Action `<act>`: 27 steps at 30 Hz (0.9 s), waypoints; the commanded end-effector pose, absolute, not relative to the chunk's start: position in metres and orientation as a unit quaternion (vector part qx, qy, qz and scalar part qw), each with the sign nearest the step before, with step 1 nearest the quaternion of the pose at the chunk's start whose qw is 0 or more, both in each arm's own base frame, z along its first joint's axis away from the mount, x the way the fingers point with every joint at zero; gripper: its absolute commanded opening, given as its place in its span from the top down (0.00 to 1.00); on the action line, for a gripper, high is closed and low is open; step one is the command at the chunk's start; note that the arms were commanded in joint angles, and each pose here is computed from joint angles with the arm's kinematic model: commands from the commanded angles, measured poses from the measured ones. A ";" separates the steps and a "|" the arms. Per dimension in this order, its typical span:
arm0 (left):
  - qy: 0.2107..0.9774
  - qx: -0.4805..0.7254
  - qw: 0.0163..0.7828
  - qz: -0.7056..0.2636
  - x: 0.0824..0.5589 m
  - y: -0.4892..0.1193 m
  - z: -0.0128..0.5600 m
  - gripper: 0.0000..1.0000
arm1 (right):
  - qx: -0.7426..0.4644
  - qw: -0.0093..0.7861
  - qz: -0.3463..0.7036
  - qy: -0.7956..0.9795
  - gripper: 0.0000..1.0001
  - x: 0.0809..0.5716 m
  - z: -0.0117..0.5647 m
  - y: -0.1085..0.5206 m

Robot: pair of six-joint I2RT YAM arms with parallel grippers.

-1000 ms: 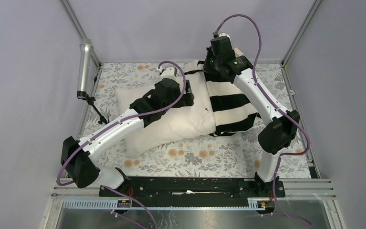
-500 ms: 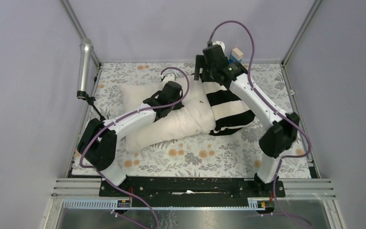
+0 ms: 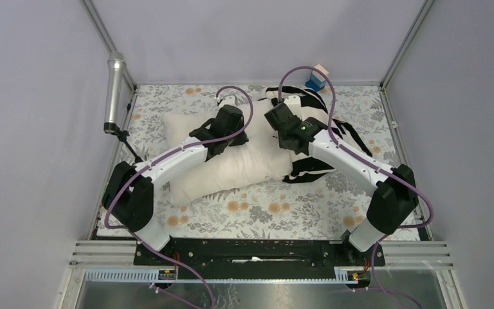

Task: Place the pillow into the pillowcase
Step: Stuff the pillow into the pillowcase.

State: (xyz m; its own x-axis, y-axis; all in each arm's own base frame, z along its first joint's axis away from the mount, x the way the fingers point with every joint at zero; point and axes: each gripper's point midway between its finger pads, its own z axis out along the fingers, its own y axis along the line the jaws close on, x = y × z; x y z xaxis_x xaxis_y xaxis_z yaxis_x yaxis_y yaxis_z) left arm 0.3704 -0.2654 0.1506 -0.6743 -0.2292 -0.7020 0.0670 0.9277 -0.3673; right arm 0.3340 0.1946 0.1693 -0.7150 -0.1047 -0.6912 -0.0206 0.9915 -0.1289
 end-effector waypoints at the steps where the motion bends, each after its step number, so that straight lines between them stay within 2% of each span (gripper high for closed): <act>1: 0.889 -0.021 0.391 -0.236 0.357 -0.284 0.184 1.00 | 0.003 0.436 -0.075 0.897 0.83 0.359 0.224 0.191; 3: 0.889 -0.025 0.394 -0.232 0.361 -0.284 0.186 1.00 | -0.002 0.457 -0.051 0.888 0.99 0.357 0.253 0.206; 7: 0.883 -0.036 0.390 -0.257 0.369 -0.303 0.198 1.00 | -0.049 0.467 0.059 0.881 1.00 0.326 0.288 0.278; 10: 0.868 -0.040 0.407 -0.282 0.362 -0.326 0.227 1.00 | -0.079 0.443 0.137 0.882 1.00 0.307 0.283 0.325; 14: 0.847 -0.073 0.420 -0.318 0.352 -0.331 0.259 1.00 | -0.027 0.397 0.163 0.903 1.00 0.336 0.237 0.294; 18: 0.855 -0.080 0.391 -0.333 0.361 -0.315 0.235 1.00 | 0.012 0.392 0.157 0.906 1.00 0.350 0.211 0.254; 19: 0.860 -0.063 0.389 -0.325 0.360 -0.315 0.233 0.93 | 0.018 0.390 0.159 0.907 1.00 0.353 0.208 0.248; 20: 0.862 -0.041 0.392 -0.320 0.354 -0.316 0.235 0.81 | 0.024 0.388 0.163 0.907 1.00 0.355 0.207 0.244; 22: 0.863 -0.005 0.407 -0.299 0.341 -0.309 0.242 0.40 | 0.029 0.391 0.164 0.905 1.00 0.359 0.209 0.238; 25: 0.877 0.056 0.416 -0.233 0.316 -0.288 0.249 0.20 | 0.028 0.402 0.165 0.900 1.00 0.362 0.222 0.236; 26: 0.878 0.072 0.428 -0.200 0.307 -0.277 0.253 0.17 | 0.028 0.406 0.161 0.899 0.98 0.363 0.229 0.233; 27: 0.882 0.080 0.434 -0.163 0.298 -0.265 0.251 0.14 | 0.029 0.412 0.160 0.896 0.91 0.362 0.237 0.231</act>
